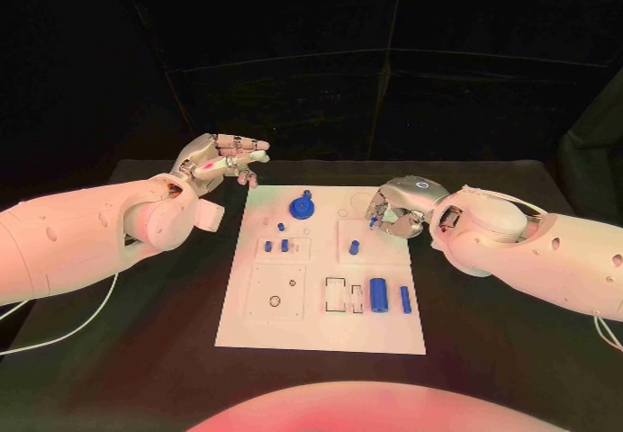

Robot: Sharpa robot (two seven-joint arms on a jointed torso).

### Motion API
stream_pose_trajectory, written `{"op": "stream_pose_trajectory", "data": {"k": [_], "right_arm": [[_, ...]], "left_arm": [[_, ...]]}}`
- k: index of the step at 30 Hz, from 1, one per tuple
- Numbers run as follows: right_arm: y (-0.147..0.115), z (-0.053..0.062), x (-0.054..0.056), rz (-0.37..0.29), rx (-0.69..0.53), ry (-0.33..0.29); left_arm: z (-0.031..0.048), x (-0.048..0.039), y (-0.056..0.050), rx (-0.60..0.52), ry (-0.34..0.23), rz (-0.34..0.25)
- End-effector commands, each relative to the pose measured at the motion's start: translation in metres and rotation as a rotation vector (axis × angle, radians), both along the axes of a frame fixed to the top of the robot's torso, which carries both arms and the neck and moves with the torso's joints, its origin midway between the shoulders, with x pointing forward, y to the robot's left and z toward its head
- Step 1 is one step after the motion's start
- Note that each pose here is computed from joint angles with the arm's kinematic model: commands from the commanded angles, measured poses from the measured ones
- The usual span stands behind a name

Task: Assemble the parts on the task board

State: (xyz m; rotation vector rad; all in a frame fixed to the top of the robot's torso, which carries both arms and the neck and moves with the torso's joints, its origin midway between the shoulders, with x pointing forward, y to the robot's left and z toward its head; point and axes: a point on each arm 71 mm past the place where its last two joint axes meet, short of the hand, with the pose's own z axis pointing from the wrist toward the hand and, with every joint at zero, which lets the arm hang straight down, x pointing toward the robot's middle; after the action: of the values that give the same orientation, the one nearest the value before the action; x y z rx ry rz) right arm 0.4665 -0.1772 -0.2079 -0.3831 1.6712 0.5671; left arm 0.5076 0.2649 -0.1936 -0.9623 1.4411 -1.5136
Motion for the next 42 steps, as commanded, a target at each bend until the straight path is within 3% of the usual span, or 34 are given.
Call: {"op": "stream_pose_trajectory", "data": {"k": [1, 9, 17, 30, 42], "right_arm": [[0.004, 0.009, -0.006, 0.014, 0.073, -0.033], [0.034, 0.017, -0.024, 0.089, 0.146, -0.005], [0.077, 0.017, -0.03, 0.182, 0.177, 0.035], [0.122, -0.02, -0.051, 0.261, 0.13, 0.165], [0.134, -0.039, -0.057, 0.28, 0.081, 0.191]], "left_arm": [[0.0011, 0.0006, 0.002, -0.002, -0.002, 0.013], [0.0014, 0.0007, 0.001, -0.003, -0.006, 0.013], [0.0012, 0.0009, -0.004, -0.007, -0.002, -0.001], [0.0023, -0.0003, -0.013, -0.016, -0.001, -0.023], [0.0022, 0.0002, -0.016, -0.017, 0.003, -0.03]]}}
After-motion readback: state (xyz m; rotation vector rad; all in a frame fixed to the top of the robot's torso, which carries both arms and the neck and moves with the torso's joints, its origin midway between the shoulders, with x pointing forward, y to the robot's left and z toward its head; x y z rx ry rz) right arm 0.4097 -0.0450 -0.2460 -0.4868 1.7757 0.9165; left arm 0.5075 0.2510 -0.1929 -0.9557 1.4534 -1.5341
